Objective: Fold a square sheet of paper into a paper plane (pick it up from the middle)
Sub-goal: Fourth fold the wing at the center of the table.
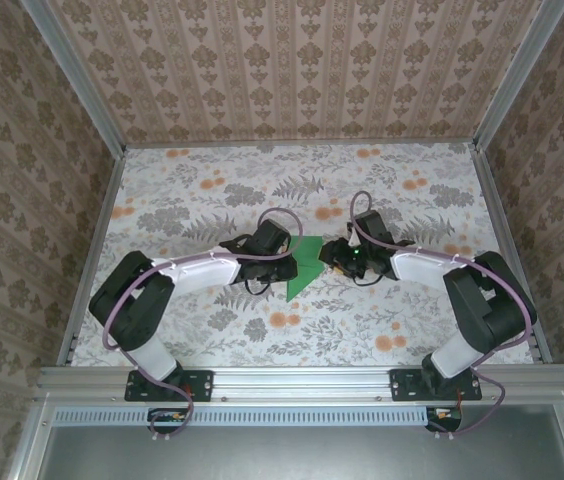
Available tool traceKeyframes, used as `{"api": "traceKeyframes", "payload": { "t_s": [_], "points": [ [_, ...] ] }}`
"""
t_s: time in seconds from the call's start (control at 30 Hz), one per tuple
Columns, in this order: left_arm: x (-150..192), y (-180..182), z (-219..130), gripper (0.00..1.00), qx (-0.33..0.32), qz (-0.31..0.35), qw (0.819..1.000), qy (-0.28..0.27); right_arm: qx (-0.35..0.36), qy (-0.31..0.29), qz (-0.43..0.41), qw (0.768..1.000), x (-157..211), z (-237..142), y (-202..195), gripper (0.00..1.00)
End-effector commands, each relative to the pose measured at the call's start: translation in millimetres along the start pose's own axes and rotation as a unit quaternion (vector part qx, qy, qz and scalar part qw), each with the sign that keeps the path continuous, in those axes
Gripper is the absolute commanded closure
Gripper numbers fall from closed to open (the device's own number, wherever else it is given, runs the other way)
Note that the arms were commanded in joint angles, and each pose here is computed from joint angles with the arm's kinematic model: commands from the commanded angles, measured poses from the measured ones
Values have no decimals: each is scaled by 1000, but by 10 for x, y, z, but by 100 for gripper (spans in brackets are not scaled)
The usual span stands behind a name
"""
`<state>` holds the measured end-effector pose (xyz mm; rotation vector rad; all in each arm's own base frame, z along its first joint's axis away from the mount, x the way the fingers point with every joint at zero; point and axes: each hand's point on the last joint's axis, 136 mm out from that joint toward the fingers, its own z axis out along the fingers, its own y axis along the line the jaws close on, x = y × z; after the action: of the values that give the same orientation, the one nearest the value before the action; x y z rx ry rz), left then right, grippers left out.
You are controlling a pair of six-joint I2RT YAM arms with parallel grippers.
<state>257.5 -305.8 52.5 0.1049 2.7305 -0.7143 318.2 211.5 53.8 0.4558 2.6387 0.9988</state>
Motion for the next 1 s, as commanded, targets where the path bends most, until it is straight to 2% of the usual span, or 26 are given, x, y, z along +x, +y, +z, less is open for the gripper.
{"api": "traceKeyframes", "payload": {
  "t_s": [0.0,0.13,0.23,0.37,0.6,0.83,0.97],
  "points": [
    [-187,-27,-126,83,-9,-10,999,-44,0,21,-1,1000,38,-32,-58,52],
    [-237,48,-346,80,-39,-4,996,-83,-2,30,-4,1000,-16,13,-58,51],
    [-252,-165,-458,76,5,20,995,-101,-10,34,-13,999,-41,44,-18,50],
    [-189,-477,-402,79,56,31,995,-79,-25,44,-17,999,-42,108,31,49],
    [-89,-382,-34,93,1,0,999,-47,-30,63,-17,997,9,138,-1,48],
    [-85,-73,165,96,-68,-20,996,-60,-38,74,-22,996,-9,86,26,47],
    [-83,52,189,97,-99,-23,993,-64,-47,73,-15,996,-10,119,32,51]
  ]
}}
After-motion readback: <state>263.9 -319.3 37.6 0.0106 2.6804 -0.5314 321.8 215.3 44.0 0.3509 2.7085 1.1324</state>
